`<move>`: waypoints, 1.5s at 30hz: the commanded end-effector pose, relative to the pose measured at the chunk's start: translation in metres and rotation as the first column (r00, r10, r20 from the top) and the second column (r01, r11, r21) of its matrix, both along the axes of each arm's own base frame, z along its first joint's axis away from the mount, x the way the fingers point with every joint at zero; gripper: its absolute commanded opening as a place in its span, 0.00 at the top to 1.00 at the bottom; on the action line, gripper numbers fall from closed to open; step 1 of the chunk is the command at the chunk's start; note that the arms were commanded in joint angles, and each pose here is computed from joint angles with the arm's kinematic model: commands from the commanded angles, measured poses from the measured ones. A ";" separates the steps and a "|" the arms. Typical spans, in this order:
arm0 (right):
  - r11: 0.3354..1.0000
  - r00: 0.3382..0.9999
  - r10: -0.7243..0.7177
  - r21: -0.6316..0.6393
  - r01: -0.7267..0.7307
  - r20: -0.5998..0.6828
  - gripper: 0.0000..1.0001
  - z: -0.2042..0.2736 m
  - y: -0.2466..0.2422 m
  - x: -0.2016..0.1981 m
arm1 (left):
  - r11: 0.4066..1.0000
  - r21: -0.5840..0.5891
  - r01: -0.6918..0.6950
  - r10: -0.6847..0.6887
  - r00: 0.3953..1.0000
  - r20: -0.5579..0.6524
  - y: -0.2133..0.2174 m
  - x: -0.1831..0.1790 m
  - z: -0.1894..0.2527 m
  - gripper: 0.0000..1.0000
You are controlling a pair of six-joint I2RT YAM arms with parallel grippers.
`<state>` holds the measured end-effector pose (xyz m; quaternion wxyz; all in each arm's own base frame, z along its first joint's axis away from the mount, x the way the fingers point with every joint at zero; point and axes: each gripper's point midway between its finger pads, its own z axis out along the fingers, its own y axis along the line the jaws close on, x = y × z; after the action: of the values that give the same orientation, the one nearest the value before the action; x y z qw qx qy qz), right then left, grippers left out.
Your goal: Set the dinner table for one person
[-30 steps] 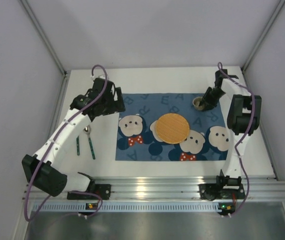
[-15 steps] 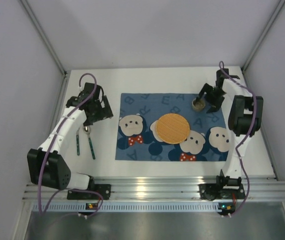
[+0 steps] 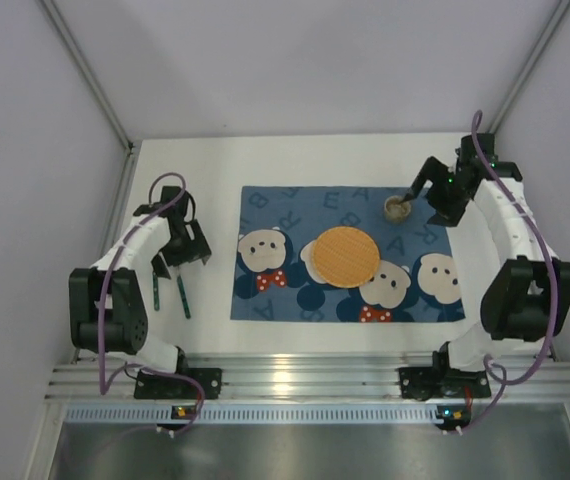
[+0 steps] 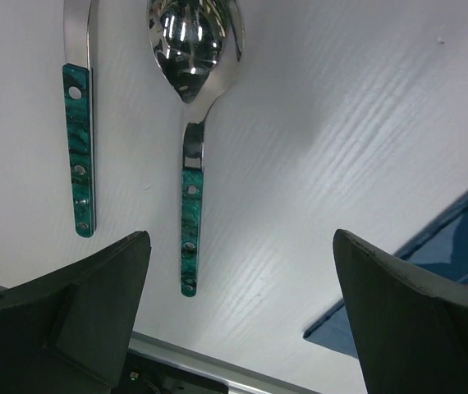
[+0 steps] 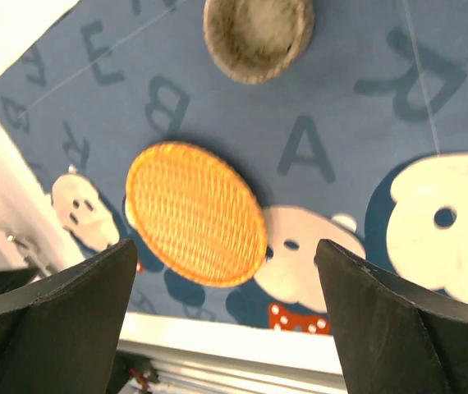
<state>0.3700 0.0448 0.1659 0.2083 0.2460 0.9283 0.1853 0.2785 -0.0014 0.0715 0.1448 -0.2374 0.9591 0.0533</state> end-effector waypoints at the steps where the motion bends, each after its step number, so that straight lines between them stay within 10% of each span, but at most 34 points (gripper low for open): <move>1: 0.998 1.000 0.005 0.063 -0.004 -0.021 0.09 0.004 0.011 -0.027 | 0.998 0.057 0.013 -0.014 1.000 0.011 0.014 0.008 -0.014 0.02; 14: 0.997 0.996 0.056 0.051 -0.053 -0.064 0.29 -0.012 0.018 -0.069 | 1.000 -0.006 0.004 -0.004 0.996 -0.086 0.032 0.013 -0.074 0.05; 30: 0.998 0.996 0.064 0.032 -0.062 -0.070 0.43 -0.013 0.016 -0.073 | 0.998 -0.060 0.030 -0.036 0.995 -0.095 0.031 0.016 -0.100 1.00; 37: 0.997 0.997 0.060 0.040 -0.059 -0.040 0.44 -0.003 0.018 -0.073 | 0.995 -0.086 0.044 -0.043 0.999 0.010 0.025 0.044 -0.056 1.00; 45: 0.999 1.000 0.022 0.049 -0.022 -0.006 0.01 0.023 0.020 -0.086 | 0.970 -0.137 0.199 -0.169 0.964 0.204 -0.056 0.096 0.041 1.00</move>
<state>0.2916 0.0611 0.1652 0.1769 0.2452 0.9309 0.2050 0.3449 -0.0050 0.0602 0.1596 -0.2051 0.9654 -0.0198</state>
